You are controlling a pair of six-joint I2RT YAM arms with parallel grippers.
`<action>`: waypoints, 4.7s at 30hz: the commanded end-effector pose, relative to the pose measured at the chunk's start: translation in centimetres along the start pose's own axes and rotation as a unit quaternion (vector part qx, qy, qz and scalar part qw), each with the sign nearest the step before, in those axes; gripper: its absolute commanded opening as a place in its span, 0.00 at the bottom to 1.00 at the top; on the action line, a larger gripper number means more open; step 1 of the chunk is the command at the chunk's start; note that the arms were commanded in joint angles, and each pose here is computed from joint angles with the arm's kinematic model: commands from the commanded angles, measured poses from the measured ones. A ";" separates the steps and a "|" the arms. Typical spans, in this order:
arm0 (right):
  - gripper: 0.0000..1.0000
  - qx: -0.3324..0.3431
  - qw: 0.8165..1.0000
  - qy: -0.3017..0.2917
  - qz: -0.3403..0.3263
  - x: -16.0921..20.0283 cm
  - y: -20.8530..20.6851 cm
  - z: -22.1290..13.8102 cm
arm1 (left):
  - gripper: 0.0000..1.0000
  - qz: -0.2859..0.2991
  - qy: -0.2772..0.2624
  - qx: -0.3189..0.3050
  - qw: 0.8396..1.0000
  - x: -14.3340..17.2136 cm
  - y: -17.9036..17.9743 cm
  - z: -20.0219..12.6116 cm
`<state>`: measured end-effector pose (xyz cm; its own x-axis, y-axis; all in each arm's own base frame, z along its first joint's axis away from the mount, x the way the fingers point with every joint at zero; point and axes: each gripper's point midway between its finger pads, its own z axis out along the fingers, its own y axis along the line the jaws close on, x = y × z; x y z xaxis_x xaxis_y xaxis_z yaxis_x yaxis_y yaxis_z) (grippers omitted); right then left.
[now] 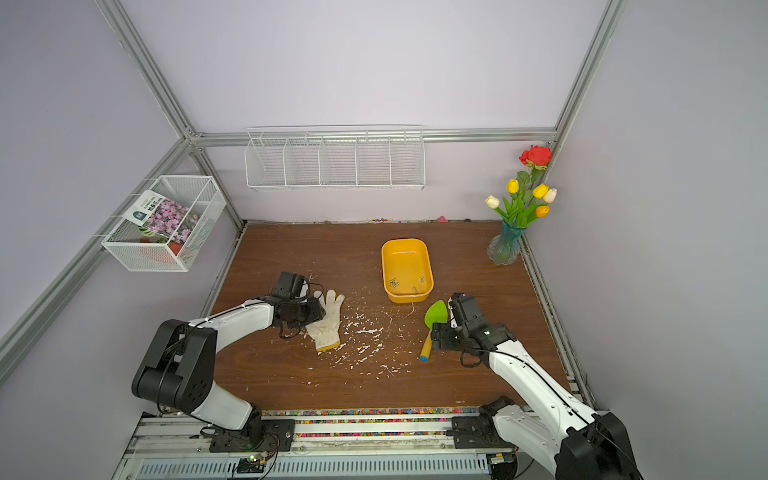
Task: Take out the screws from the storage box
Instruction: Pick up the distractor from the center of the board, then place the distractor at the center of the board, then pick up the storage box at the center of the board.
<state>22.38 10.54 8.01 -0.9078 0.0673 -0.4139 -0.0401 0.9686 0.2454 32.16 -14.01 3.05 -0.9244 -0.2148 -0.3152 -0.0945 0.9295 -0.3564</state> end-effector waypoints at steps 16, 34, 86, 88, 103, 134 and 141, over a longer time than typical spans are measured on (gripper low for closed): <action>0.86 0.068 0.993 0.093 -0.010 2.6 1.0 3.7 | 0.00 0.024 -0.109 -0.121 0.986 -14.8 3.9 -3.3; 0.38 0.152 0.980 0.123 -0.041 3.9 -0.4 4.6 | 0.41 0.006 -0.126 -0.127 0.984 -18.4 6.0 -3.2; 0.55 0.220 0.974 0.021 0.044 -13.1 -12.4 0.1 | 0.69 0.016 -0.048 0.201 0.978 -6.3 -21.1 -0.5; 0.55 0.158 0.987 0.005 0.028 -13.8 -9.2 -0.3 | 0.69 0.015 -0.055 0.195 0.979 -6.7 -20.3 -0.9; 0.58 -0.040 0.999 0.028 0.007 -18.3 1.7 5.8 | 0.69 -0.032 -0.065 0.169 0.983 -7.3 -13.7 -2.0; 0.07 0.007 0.992 0.121 -0.032 -15.9 1.9 9.2 | 0.68 -0.049 -0.059 0.160 0.984 -6.8 -10.4 -2.0; 0.00 -0.006 0.991 0.129 -0.015 -16.1 2.7 7.9 | 0.68 -0.058 -0.061 0.164 0.983 -7.2 -9.7 -2.4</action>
<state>40.79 13.41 7.72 -0.9750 -0.0360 -0.2191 -0.0864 0.9705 0.2250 38.93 -20.89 9.96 -0.8642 -0.3785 -0.3315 -0.0866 0.7608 -0.6431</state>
